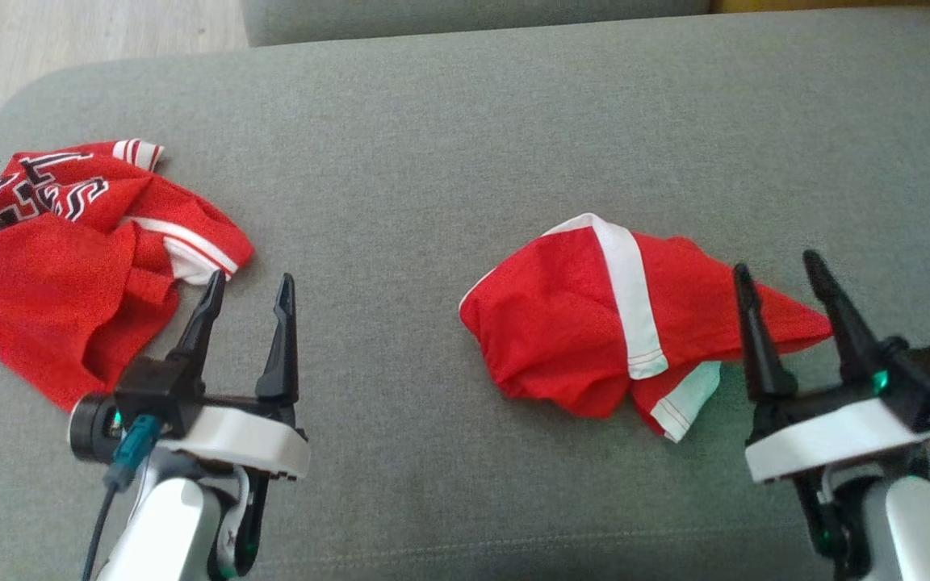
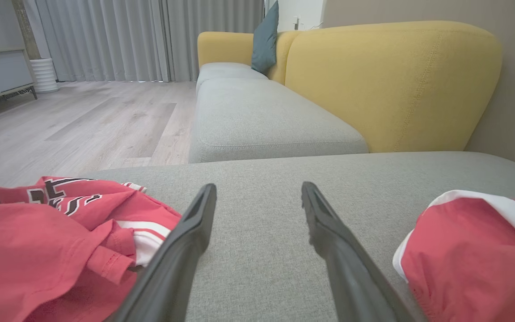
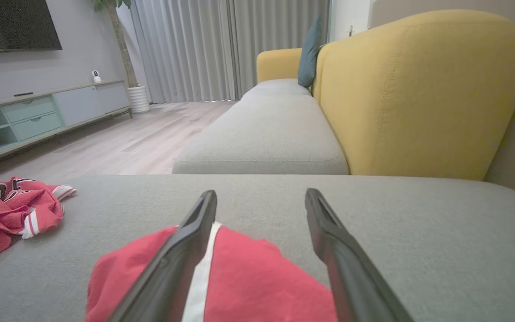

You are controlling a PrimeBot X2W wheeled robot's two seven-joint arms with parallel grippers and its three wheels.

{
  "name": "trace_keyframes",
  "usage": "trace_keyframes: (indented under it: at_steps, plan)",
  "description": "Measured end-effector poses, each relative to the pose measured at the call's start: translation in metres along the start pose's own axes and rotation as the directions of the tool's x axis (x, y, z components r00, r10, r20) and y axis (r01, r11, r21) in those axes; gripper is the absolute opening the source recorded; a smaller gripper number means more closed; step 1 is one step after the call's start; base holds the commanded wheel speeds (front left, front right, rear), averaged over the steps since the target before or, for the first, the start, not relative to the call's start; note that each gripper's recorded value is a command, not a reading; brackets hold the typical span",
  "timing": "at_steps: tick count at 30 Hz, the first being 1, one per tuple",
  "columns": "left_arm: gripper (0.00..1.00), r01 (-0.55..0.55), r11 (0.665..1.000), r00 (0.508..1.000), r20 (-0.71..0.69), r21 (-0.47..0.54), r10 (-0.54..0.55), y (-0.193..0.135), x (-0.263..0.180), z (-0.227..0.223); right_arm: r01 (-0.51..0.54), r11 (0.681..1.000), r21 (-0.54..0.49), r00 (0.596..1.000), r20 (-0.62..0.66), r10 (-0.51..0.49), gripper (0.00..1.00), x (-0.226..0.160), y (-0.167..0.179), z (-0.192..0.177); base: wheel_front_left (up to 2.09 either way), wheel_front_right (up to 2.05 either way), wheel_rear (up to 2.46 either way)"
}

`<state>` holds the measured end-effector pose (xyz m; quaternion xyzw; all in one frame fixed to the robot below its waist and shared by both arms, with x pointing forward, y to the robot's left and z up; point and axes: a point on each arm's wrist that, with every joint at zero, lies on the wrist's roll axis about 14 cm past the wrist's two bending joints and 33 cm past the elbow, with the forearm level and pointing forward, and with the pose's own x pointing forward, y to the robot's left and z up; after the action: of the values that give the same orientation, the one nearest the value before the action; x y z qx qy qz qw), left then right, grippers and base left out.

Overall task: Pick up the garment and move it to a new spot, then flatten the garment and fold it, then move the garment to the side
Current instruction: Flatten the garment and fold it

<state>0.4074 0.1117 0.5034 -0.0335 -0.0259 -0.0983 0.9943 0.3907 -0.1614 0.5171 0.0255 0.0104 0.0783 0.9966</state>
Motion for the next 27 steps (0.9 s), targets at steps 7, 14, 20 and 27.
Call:
trace_keyframes:
  at_steps: [7, 14, 20, 27]
  plan:
    - [1.0, -0.001, 1.0, 1.0, 0.005, 0.005, 0.001, 0.0, -0.003, 0.003, 0.002, 0.999, 0.035, 1.0, -0.016, -0.002, 1.0, -0.008, 0.006, -0.006, 0.0, 0.0, 0.0]
    - [1.0, 0.001, 1.0, 1.0, 0.002, 0.008, -0.001, 0.0, -0.002, 0.001, -0.009, 0.999, 0.039, 0.999, -0.033, 0.01, 1.0, -0.007, 0.01, -0.011, 0.0, 0.0, 0.0]
    - [1.0, -0.001, 1.0, 1.0, -0.018, 0.008, 0.001, 0.0, 0.0, -0.005, -0.09, 0.993, 0.073, 0.958, -0.267, 0.107, 1.0, -0.014, 0.035, -0.058, 0.0, 0.0, 0.0]
    - [1.0, 0.006, 1.0, 0.999, -0.032, 0.003, -0.006, -0.001, 0.007, -0.011, -0.146, 0.984, 0.102, 0.883, -0.436, 0.176, 1.0, -0.022, 0.053, -0.093, 0.0, 0.0, 0.0]
